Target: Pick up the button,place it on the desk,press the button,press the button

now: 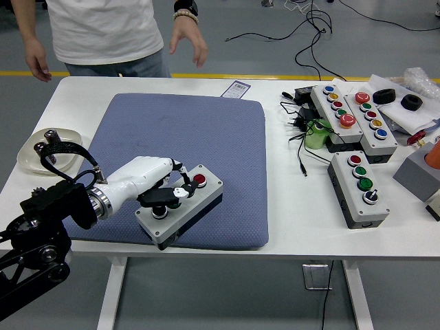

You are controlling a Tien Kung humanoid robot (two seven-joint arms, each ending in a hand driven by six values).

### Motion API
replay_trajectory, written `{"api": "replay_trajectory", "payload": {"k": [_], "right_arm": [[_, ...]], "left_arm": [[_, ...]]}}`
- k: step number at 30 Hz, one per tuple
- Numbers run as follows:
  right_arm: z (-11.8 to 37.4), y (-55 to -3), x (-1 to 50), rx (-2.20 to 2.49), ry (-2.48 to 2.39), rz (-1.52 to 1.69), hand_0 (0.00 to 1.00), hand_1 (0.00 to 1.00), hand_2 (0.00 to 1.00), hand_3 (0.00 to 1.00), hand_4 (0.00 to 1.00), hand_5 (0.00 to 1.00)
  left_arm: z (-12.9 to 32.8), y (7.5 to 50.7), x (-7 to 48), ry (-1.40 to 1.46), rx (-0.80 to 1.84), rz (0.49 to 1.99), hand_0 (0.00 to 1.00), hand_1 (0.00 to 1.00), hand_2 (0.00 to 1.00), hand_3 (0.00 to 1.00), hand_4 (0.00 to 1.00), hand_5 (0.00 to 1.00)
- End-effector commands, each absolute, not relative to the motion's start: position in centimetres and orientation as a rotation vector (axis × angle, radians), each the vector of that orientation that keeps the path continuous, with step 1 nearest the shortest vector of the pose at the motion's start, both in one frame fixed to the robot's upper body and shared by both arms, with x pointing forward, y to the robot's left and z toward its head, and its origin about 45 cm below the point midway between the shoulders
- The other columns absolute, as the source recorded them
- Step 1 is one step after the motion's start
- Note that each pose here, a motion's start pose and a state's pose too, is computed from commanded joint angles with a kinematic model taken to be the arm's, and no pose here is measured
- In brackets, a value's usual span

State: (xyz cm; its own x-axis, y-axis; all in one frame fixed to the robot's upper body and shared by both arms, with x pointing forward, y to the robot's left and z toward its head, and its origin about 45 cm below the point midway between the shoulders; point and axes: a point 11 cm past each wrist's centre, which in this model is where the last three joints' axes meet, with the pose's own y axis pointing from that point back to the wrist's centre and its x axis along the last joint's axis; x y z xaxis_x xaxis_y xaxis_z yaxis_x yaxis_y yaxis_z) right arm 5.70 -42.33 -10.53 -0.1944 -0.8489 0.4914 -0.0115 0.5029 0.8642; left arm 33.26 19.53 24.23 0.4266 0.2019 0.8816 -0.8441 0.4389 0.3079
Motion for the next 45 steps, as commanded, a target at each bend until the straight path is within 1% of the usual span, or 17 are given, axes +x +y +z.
{"api": "replay_trajectory", "payload": {"k": [6, 21, 24, 30, 33, 45], "right_arm": [[-10.5, -42.3, 5.7, 0.758, -1.592, -0.907, 0.534, 0.64, 0.689, 0.611, 0.283, 0.12], [-10.6, -42.3, 5.4, 0.755, -1.586, -0.908, 0.534, 0.64, 0.689, 0.611, 0.283, 0.119], [-10.6, -42.3, 5.4, 0.754, -1.585, -0.908, 0.534, 0.64, 0.689, 0.611, 0.283, 0.119], [-10.6, -42.3, 5.3, 0.753, -1.584, -0.908, 0.534, 0.641, 0.689, 0.611, 0.283, 0.119], [-10.6, -42.3, 5.3, 0.754, -1.585, -0.908, 0.533, 0.641, 0.689, 0.611, 0.283, 0.12], [-10.6, -42.2, 5.7, 0.76, -1.589, -0.904, 0.533, 0.642, 0.689, 0.611, 0.283, 0.12]], "left_arm": [[23.7, 19.8, 33.4, -0.879, 0.888, 0.767, 0.015, 0.002, 0.002, 0.609, 0.593, 0.998], [22.2, 19.6, 33.1, -0.881, 0.95, 0.707, 0.015, 0.002, 0.002, 0.611, 0.593, 0.998], [22.5, 19.7, 33.1, -0.891, 0.939, 0.72, 0.015, 0.002, 0.002, 0.611, 0.593, 0.998], [25.1, 19.0, 33.3, -0.934, 0.818, 0.803, 0.015, 0.002, 0.002, 0.613, 0.593, 0.998], [25.8, 18.6, 33.3, -0.945, 0.785, 0.815, 0.014, 0.002, 0.002, 0.619, 0.592, 0.998], [24.1, 17.2, 34.6, -0.912, 0.799, 0.802, 0.014, 0.002, 0.002, 0.623, 0.591, 0.998]]}}
